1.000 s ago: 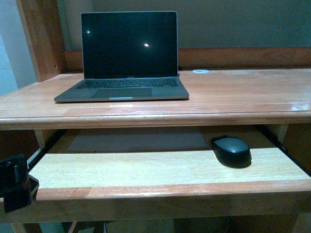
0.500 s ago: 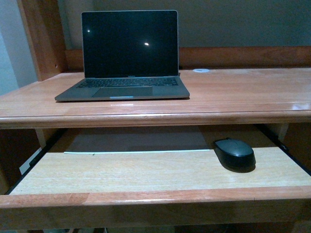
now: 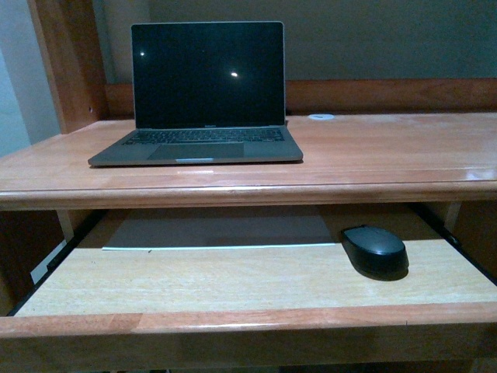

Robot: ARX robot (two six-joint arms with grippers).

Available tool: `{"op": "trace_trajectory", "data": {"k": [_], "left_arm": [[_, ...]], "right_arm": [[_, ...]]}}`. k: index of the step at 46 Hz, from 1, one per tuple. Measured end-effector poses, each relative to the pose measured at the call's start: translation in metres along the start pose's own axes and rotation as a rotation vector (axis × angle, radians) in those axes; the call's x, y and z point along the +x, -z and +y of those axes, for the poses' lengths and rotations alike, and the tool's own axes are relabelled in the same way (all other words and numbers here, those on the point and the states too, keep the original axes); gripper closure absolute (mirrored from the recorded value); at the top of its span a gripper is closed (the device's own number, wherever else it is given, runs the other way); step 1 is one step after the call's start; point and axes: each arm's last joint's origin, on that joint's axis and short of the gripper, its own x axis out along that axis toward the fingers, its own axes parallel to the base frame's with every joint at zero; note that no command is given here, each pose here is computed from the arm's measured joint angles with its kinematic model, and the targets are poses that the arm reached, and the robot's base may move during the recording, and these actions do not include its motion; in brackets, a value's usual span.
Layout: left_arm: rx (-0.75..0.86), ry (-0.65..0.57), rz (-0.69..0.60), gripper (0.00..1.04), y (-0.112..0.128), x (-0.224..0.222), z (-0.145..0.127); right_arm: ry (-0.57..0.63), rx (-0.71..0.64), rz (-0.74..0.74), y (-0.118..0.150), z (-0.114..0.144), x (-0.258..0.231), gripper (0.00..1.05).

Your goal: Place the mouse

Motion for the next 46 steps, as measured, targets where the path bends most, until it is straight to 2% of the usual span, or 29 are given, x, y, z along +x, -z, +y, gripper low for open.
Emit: {"op": "trace_trajectory", "data": {"k": [13,22,27,46], "left_arm": [[0.000,0.000,0.003,1.03,0.009,-0.018,0.000],[0.000,0.000,-0.042,1.03,0.013,-0.027,0.000],[0.000,0.000,0.006,1.03,0.020,-0.029,0.000],[0.000,0.000,-0.032,1.03,0.014,-0.043,0.000]], "right_arm": [[0.000,0.000,0.000,0.000,0.000,0.000,0.07],[0.000,0.000,0.000,0.000,0.000,0.000,0.07],[0.000,0.000,0.000,0.000,0.000,0.000,0.07],[0.000,0.000,0.000,0.000,0.000,0.000,0.07]]}}
